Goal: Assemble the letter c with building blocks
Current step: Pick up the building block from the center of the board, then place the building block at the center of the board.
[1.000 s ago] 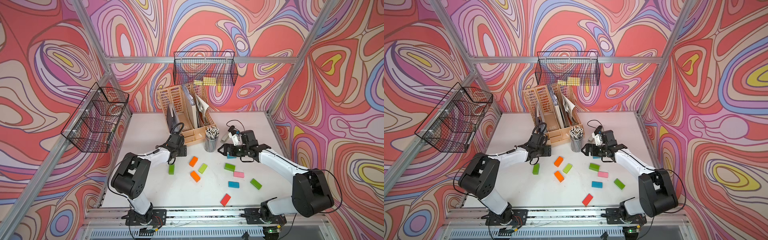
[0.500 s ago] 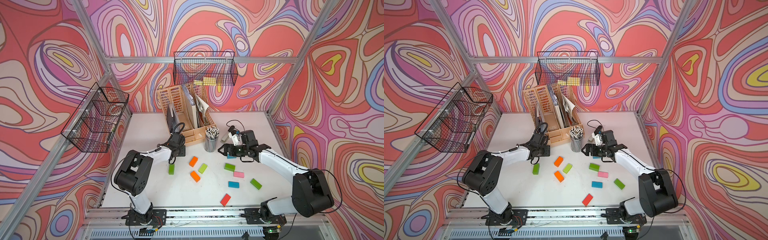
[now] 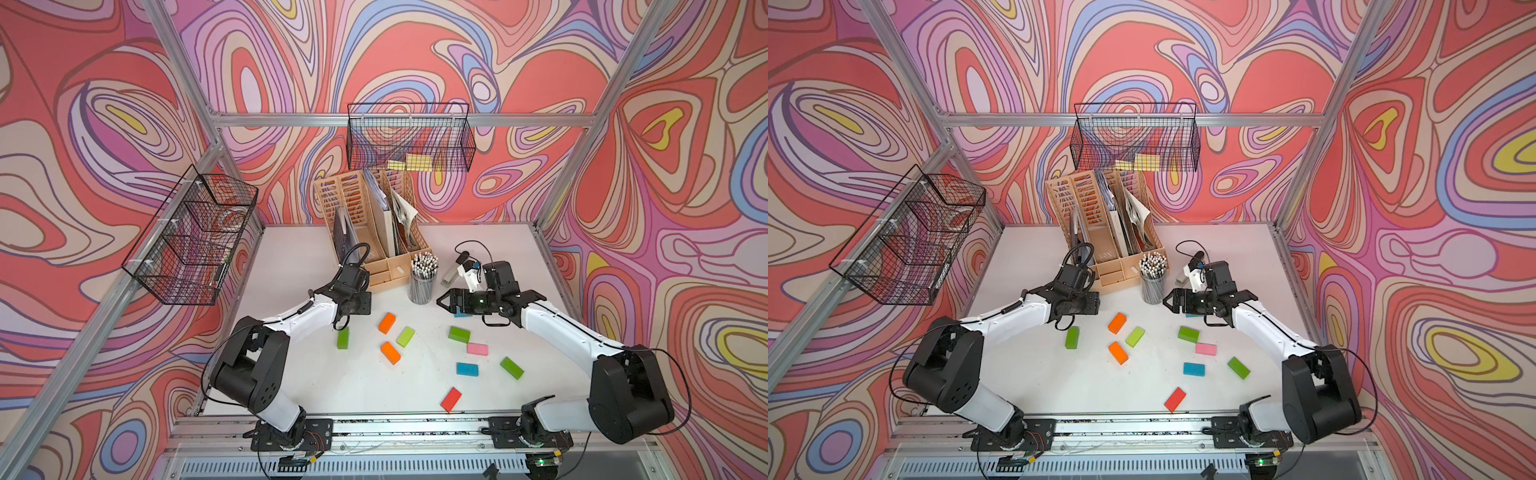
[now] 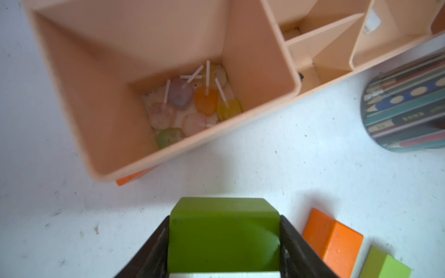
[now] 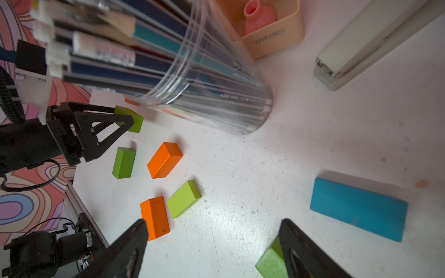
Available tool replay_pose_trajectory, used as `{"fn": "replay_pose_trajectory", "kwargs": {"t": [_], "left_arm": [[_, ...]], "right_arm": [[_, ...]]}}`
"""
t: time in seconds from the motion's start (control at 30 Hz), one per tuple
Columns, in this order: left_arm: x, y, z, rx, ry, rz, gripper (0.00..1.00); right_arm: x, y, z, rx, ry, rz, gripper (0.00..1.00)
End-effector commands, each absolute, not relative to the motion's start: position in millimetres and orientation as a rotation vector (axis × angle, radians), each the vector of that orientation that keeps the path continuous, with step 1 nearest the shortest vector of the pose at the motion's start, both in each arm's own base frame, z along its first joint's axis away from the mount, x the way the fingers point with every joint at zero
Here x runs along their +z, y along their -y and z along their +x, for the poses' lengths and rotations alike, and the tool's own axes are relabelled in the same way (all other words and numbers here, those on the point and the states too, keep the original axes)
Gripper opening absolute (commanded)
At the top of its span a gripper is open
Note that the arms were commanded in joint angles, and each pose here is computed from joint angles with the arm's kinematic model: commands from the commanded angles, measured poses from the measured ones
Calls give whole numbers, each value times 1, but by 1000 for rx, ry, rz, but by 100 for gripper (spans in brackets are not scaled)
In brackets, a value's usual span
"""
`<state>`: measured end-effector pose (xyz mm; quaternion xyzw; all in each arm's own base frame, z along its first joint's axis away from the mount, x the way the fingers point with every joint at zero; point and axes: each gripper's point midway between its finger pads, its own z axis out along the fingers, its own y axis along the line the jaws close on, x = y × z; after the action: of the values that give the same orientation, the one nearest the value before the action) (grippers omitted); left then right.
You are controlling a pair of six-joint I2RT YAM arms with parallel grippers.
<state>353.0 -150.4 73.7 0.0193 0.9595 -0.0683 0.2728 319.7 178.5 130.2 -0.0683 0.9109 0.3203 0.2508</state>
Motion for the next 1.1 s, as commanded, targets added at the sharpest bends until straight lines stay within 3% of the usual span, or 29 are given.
{"fn": "replay_pose_trajectory", "kwargs": {"t": [0.0, 0.3, 0.5, 0.73, 0.93, 1.07], "left_arm": [[80, 145, 336, -169, -2620, 60, 59], [95, 138, 324, -139, -2578, 189, 60], [100, 153, 319, -190, -2507, 481, 62], [102, 145, 325, -57, -2466, 662, 64], [111, 149, 315, -18, -2271, 1025, 62], [128, 138, 316, -65, -2216, 1091, 64]], "right_arm": [[131, -181, 313, 889, -2474, -200, 89], [129, -181, 310, 898, -2474, -210, 89], [131, -181, 309, 909, -2462, -211, 89], [131, -182, 307, 913, -2458, -212, 90], [131, -183, 308, 924, -2454, -218, 90], [131, -185, 309, 939, -2451, -224, 90]]}}
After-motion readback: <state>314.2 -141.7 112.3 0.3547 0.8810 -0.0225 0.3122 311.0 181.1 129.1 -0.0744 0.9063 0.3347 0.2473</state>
